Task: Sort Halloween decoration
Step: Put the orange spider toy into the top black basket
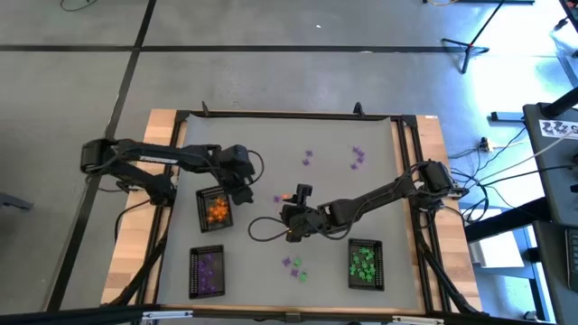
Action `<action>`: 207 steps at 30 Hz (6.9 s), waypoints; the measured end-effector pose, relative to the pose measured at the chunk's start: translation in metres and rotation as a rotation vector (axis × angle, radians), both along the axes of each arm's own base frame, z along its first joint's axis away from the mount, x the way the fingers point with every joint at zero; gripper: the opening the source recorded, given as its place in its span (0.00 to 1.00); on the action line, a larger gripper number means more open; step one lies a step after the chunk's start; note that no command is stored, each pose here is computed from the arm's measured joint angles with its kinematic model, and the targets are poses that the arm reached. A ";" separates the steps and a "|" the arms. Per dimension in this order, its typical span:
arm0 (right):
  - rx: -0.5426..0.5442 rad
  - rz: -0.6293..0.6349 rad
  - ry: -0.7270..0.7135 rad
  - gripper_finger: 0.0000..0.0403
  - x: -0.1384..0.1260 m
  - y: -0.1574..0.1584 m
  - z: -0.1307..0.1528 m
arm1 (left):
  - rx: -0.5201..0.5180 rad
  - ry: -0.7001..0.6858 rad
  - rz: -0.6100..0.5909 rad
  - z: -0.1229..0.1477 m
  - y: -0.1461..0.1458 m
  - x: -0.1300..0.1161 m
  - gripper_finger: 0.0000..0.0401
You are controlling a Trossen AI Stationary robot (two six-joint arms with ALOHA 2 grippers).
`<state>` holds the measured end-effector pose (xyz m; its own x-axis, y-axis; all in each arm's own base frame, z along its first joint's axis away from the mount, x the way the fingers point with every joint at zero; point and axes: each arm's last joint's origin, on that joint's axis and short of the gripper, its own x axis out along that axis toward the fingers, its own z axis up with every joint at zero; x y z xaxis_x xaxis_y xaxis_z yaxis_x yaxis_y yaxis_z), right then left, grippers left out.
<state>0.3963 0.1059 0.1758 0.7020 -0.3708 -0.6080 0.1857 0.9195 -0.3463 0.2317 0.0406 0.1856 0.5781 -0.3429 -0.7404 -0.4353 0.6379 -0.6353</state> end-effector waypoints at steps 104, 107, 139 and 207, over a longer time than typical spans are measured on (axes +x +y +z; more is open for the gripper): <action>0.289 -0.115 0.195 0.26 0.014 -0.075 -0.052 | 0.267 0.036 0.086 0.044 -0.036 -0.056 0.10; 0.299 -0.130 0.196 0.29 0.016 -0.079 -0.056 | 0.267 0.033 0.086 0.044 -0.036 -0.055 0.10; 0.053 -0.085 0.101 0.00 -0.002 -0.025 -0.006 | 0.187 -0.183 0.318 0.058 -0.038 -0.031 0.10; -0.041 -0.040 -0.001 0.00 0.010 0.002 0.014 | -0.153 -0.214 0.249 -0.009 -0.014 0.053 0.11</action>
